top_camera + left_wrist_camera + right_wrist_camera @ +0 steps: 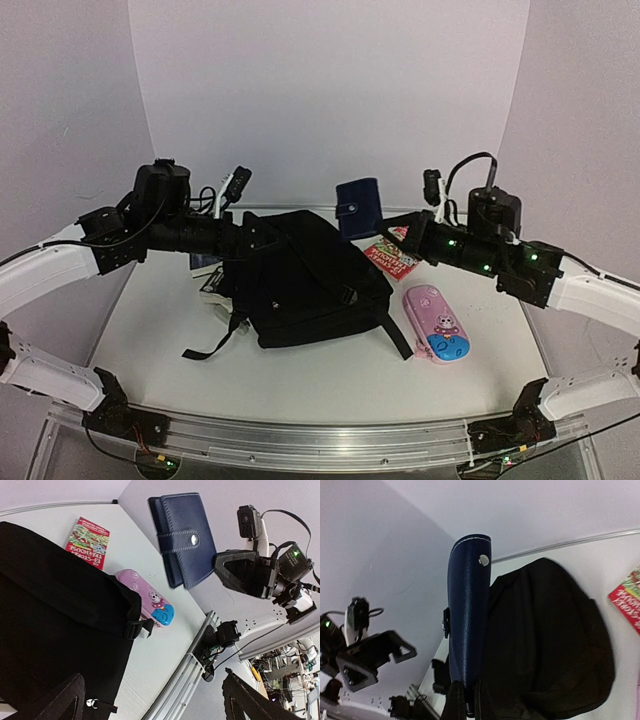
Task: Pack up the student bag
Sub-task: Pick up the stationery from the center of the board.
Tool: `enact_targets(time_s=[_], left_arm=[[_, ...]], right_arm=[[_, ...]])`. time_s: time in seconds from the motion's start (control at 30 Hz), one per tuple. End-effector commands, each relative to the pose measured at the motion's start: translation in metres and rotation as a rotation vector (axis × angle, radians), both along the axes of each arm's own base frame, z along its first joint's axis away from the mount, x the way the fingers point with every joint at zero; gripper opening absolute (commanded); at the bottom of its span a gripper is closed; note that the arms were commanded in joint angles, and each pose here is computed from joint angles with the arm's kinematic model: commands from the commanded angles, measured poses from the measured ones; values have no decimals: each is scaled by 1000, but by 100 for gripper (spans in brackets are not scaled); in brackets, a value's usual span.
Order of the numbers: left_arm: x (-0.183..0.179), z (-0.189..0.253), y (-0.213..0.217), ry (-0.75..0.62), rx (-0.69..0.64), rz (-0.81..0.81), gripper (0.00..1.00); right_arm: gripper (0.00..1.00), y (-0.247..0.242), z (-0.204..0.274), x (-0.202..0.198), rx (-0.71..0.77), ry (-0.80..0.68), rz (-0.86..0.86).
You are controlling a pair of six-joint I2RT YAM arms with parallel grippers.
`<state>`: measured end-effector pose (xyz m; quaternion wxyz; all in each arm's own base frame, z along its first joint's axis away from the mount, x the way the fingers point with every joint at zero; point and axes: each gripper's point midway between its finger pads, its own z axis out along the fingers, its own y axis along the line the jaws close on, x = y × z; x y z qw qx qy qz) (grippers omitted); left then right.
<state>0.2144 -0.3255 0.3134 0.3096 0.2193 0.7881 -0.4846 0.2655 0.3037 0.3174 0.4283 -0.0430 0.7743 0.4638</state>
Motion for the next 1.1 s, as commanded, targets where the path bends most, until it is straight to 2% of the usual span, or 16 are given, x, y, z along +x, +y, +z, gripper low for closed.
enact_targets(time_s=[0.0, 0.13, 0.33, 0.37, 0.47, 0.5, 0.67, 0.93, 0.97, 1.0, 1.07], left_arm=[[-5, 47, -18, -58, -164, -98, 96], [-1, 46, -22, -41, -182, -93, 96], [-3, 46, -21, -26, -197, -91, 94], [-6, 47, -22, -27, -207, -103, 91], [-11, 52, -23, -26, -230, -135, 61], [-12, 53, -24, -25, -235, -143, 56], [-13, 57, -26, -25, -267, -154, 43], [-6, 55, -22, -15, -274, -101, 5], [-5, 54, -21, -12, -270, -90, 1], [-3, 53, -20, -7, -261, -72, 0], [3, 48, -15, 9, -228, -25, 0]], right_arm=[[0, 54, 50, -35, 147, -103, 252], [0, 81, 54, -47, 175, -107, 329], [0, 86, 63, -47, 215, -118, 335], [0, 85, 63, -46, 217, -117, 332], [0, 87, 62, -47, 228, -114, 342], [0, 88, 61, -48, 229, -110, 348], [0, 94, 53, -48, 224, -91, 367], [0, 93, 34, -42, 189, -72, 336], [3, 92, 29, -40, 173, -66, 322], [11, 92, 24, -37, 151, -60, 307], [37, 91, 7, -31, 53, -54, 265]])
